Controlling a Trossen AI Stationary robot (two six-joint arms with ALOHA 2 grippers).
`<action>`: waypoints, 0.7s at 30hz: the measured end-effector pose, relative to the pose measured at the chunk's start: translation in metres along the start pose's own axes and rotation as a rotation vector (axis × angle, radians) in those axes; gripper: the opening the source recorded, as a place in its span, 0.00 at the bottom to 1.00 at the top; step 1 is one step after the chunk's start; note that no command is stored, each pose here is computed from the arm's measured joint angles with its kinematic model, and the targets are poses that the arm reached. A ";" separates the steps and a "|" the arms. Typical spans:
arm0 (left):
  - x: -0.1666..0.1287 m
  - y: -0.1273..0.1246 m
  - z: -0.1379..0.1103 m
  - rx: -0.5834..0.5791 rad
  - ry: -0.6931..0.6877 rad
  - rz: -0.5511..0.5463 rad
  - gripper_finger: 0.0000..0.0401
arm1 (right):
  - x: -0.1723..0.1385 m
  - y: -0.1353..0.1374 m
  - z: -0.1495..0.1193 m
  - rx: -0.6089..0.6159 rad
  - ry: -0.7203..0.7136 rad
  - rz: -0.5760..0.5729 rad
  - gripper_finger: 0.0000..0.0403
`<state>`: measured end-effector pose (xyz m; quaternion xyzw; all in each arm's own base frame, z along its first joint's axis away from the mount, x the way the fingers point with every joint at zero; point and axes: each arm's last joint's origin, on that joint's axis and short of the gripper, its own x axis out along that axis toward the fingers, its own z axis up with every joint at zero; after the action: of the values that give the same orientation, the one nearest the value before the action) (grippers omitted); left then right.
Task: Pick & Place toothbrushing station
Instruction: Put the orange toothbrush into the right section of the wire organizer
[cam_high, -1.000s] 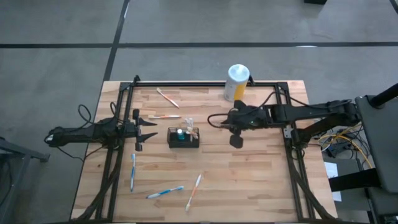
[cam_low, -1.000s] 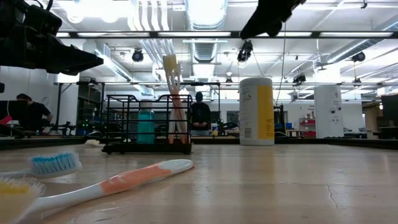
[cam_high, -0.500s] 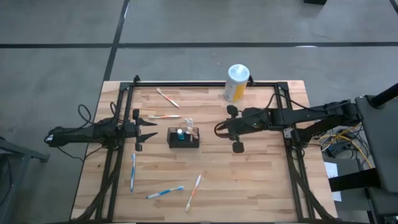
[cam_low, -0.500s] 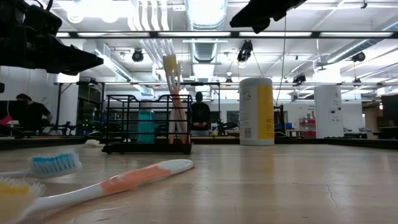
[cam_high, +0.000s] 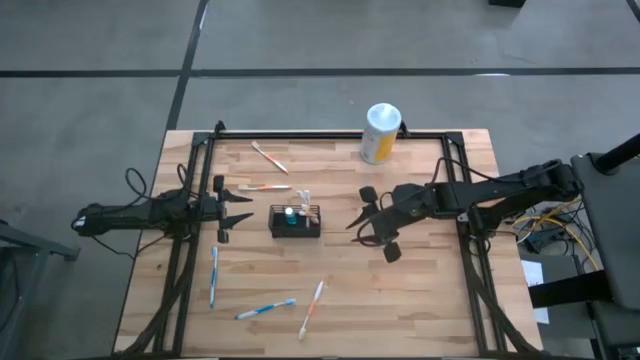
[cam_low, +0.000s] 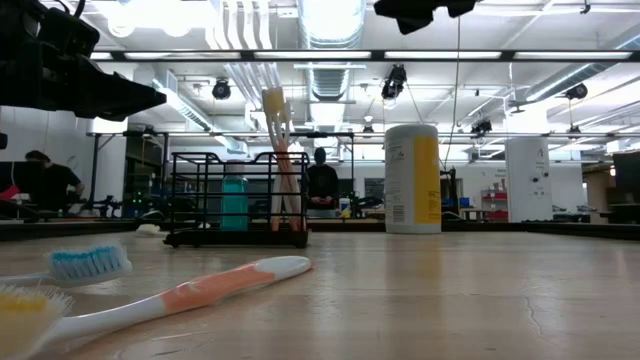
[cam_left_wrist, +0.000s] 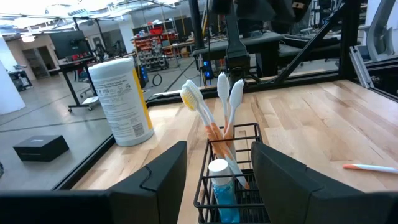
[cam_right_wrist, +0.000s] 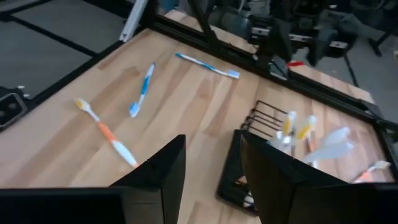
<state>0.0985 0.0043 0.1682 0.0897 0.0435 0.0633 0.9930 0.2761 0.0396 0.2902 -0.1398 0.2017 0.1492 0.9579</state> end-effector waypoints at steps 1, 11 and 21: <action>0.000 0.000 0.000 0.000 0.000 0.000 0.47 | 0.000 0.001 0.000 -0.001 0.001 0.005 0.36; 0.000 0.000 0.000 0.000 0.000 0.000 0.46 | 0.028 0.007 -0.018 0.004 0.103 0.045 0.32; 0.000 0.000 0.000 0.000 0.000 0.000 0.46 | 0.054 0.028 -0.037 -0.125 0.187 0.251 0.38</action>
<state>0.0985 0.0043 0.1683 0.0898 0.0435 0.0632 0.9930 0.3008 0.0655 0.2283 -0.1862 0.2959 0.2666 0.8982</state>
